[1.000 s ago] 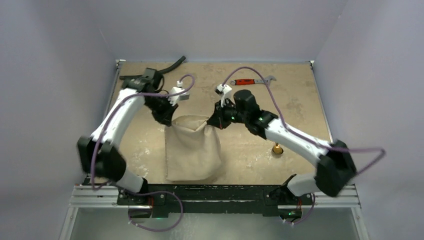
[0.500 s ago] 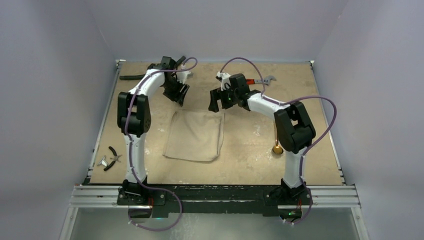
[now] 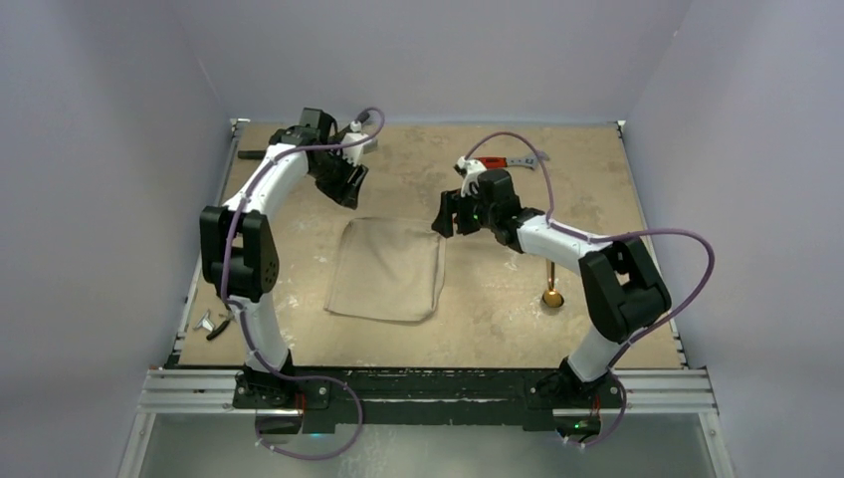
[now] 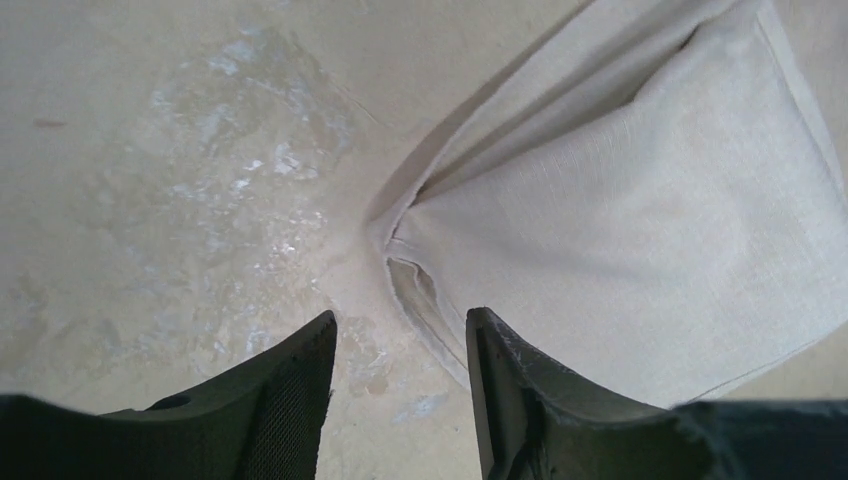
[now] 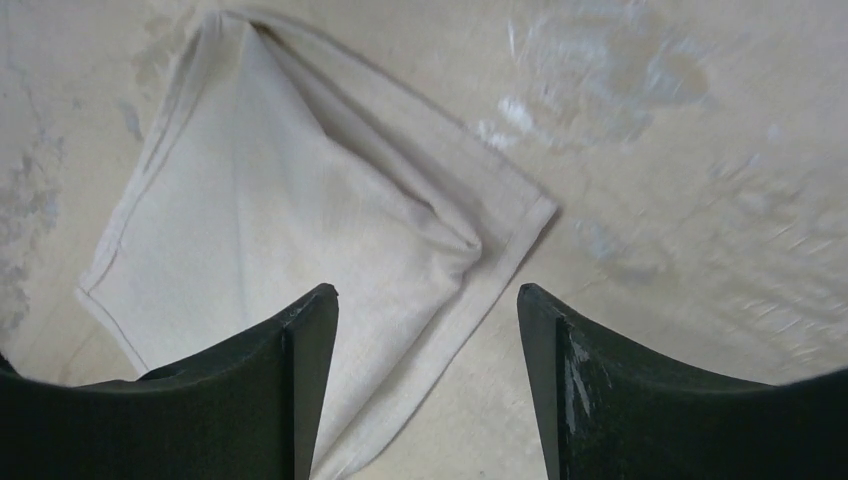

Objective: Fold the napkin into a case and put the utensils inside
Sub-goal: Turn over the upper triangle folded napkin at the center of the board, then smooth out the lower triangle-folded napkin at the center of the board.

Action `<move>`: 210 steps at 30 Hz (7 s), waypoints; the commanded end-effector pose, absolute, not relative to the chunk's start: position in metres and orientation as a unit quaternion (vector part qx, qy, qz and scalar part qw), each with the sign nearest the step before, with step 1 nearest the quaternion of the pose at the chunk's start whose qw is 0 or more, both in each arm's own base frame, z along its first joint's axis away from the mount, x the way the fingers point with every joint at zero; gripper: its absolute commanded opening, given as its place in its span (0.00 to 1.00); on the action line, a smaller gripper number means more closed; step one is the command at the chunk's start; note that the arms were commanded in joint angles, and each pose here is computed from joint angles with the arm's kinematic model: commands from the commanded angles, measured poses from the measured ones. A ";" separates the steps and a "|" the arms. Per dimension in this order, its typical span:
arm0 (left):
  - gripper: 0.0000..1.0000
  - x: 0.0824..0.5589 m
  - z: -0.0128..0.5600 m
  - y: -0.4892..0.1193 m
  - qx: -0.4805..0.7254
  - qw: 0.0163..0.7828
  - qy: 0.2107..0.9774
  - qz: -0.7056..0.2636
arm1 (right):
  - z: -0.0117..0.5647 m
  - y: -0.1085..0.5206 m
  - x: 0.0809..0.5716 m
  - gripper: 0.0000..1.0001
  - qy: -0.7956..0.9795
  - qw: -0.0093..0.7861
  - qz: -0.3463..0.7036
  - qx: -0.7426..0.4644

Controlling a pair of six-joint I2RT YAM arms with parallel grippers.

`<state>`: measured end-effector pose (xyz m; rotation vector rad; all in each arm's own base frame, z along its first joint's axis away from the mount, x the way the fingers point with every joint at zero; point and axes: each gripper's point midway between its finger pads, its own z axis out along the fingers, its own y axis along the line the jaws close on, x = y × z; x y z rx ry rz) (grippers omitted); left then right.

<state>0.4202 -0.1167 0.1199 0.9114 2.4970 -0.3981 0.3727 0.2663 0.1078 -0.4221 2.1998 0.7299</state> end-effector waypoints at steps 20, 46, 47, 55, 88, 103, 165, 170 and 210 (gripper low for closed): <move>0.00 0.450 0.066 -0.087 0.307 0.246 0.915 -0.092 | 0.066 0.306 0.385 0.43 0.858 0.330 0.358 -0.163; 0.11 0.439 0.040 -0.294 0.492 0.242 0.767 -0.333 | 0.078 0.308 0.381 0.00 0.836 0.359 0.387 -0.152; 0.10 0.436 0.039 -0.294 0.496 0.241 0.764 -0.335 | 0.078 0.307 0.381 0.00 0.835 0.360 0.388 -0.149; 0.10 0.441 0.071 -0.287 0.497 0.276 0.740 -0.360 | 0.067 0.303 0.382 0.00 0.835 0.351 0.402 -0.134; 0.09 0.409 0.023 -0.253 0.612 0.206 0.696 -0.315 | 0.069 0.287 0.382 0.00 0.812 0.331 0.470 -0.101; 0.03 0.400 0.015 -0.243 0.628 0.184 0.692 -0.304 | 0.066 0.262 0.413 0.00 0.823 0.362 0.435 -0.056; 0.20 0.442 0.097 -0.275 0.515 0.311 0.742 -0.297 | 0.106 0.257 0.421 0.25 0.806 0.410 0.424 -0.056; 0.20 0.441 0.073 -0.276 0.512 0.298 0.752 -0.289 | 0.095 0.274 0.388 0.00 0.778 0.365 0.509 -0.054; 0.18 0.442 0.044 -0.249 0.497 0.316 0.780 -0.213 | 0.043 0.309 0.451 0.02 0.810 0.330 0.484 -0.035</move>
